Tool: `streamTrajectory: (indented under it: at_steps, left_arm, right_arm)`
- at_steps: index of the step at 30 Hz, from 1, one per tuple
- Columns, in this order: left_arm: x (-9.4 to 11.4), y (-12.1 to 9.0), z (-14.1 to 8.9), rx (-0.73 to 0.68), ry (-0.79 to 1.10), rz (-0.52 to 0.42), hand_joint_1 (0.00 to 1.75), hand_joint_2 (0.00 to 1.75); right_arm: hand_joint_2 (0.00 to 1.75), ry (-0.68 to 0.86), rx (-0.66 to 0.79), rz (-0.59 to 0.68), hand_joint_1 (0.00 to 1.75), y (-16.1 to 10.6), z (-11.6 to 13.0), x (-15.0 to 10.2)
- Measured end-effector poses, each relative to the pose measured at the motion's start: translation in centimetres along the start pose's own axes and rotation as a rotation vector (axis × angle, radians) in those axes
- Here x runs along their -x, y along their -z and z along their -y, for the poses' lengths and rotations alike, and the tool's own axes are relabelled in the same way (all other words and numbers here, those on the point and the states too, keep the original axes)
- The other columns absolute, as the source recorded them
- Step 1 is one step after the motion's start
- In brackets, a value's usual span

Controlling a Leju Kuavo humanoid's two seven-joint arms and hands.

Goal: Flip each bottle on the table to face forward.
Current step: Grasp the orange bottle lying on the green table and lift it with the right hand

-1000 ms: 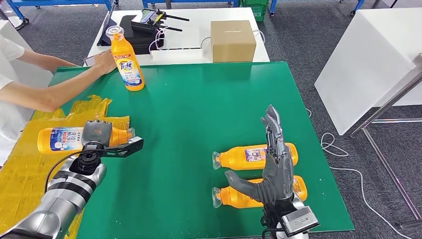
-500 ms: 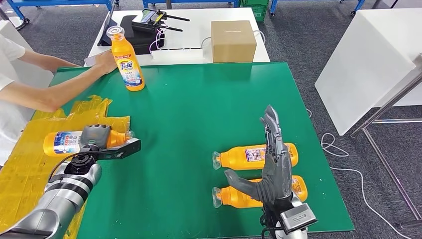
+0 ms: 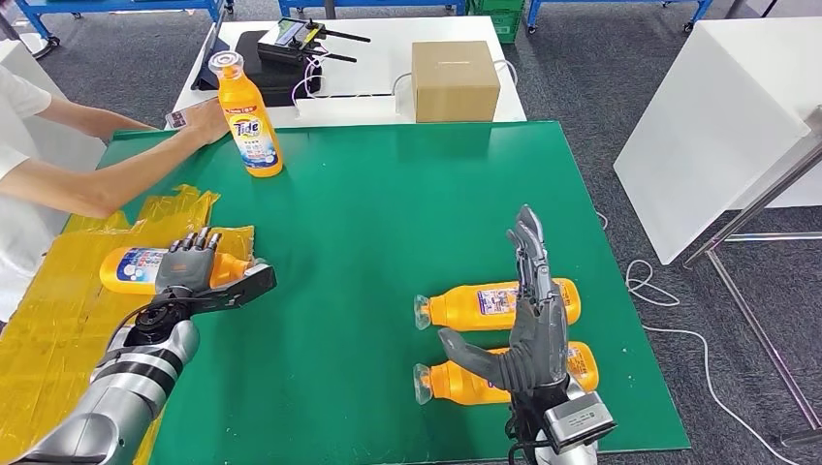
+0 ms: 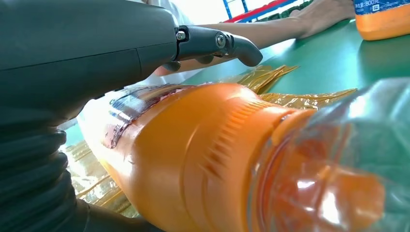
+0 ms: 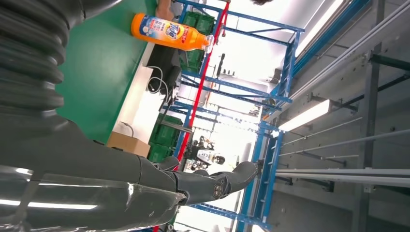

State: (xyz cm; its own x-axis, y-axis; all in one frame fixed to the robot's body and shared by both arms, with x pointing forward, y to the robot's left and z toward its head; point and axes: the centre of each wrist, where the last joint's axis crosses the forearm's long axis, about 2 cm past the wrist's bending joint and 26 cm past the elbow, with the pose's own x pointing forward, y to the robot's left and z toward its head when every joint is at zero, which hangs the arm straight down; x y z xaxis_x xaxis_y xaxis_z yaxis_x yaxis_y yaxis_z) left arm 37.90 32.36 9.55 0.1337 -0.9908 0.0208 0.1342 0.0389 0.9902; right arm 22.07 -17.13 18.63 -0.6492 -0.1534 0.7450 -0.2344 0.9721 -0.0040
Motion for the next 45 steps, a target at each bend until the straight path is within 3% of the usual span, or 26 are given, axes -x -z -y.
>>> streamTrajectory:
  at_steps: [25, 29, 45]
  left_arm:
    - [-0.4, -1.7, 0.2, 0.05, -0.143, 0.132, 0.0, 1.75]
    - [-0.7, -2.3, 0.0, 0.063, -0.135, 0.16, 0.0, 0.0]
    - [-1.1, -3.3, -0.2, 0.046, -0.125, 0.2, 0.0, 0.0]
  right_arm:
    - [1.75, -0.006, 0.029, -0.013, 0.0, -0.2, 0.6, 0.2]
    - [1.75, -0.011, 0.036, -0.02, 0.0, -0.3, 0.8, 0.3]
    - [1.75, -0.019, 0.047, -0.029, 0.0, -0.7, 1.1, 0.4]
